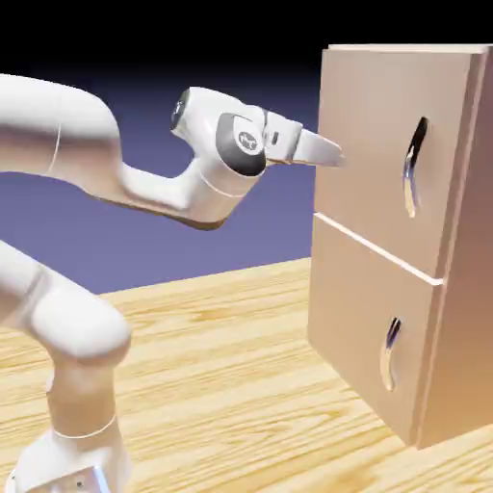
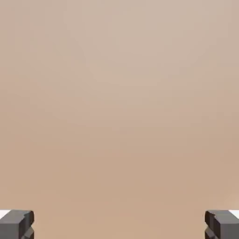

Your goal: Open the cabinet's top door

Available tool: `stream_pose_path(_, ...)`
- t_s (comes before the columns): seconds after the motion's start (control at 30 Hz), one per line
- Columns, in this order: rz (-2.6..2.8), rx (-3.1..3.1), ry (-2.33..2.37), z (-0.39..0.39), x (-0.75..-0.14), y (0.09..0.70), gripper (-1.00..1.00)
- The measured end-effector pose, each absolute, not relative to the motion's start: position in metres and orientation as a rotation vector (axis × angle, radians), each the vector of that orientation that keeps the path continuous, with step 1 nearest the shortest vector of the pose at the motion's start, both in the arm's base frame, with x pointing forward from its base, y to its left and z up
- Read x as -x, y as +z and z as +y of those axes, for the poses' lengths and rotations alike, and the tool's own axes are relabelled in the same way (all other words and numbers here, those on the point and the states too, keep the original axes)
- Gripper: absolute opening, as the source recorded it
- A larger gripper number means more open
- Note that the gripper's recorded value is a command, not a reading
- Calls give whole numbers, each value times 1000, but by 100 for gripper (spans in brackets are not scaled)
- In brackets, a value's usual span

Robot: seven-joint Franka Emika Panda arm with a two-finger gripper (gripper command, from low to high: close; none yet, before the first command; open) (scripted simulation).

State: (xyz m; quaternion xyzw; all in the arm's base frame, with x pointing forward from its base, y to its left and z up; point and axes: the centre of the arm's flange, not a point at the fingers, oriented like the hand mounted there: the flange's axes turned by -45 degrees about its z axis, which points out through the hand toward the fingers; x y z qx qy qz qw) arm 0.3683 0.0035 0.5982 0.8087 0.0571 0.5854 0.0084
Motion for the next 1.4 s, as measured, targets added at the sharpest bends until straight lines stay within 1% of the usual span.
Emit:
stream_pose_path(0.5,122,-2362,2071,-51,-371,601,0)
stream_pose_path(1.07,56,-2246,2246,-125,-402,557,0)
stream_pose_path(1.23,56,-2246,2246,-122,-452,557,0)
stream_pose_path(1.27,56,-2246,2246,-122,-452,557,-100)
stream_pose_path(1.33,56,-2246,2246,-122,-452,557,-100)
stream_pose_path(1.4,19,-2220,2227,-117,-439,557,-100)
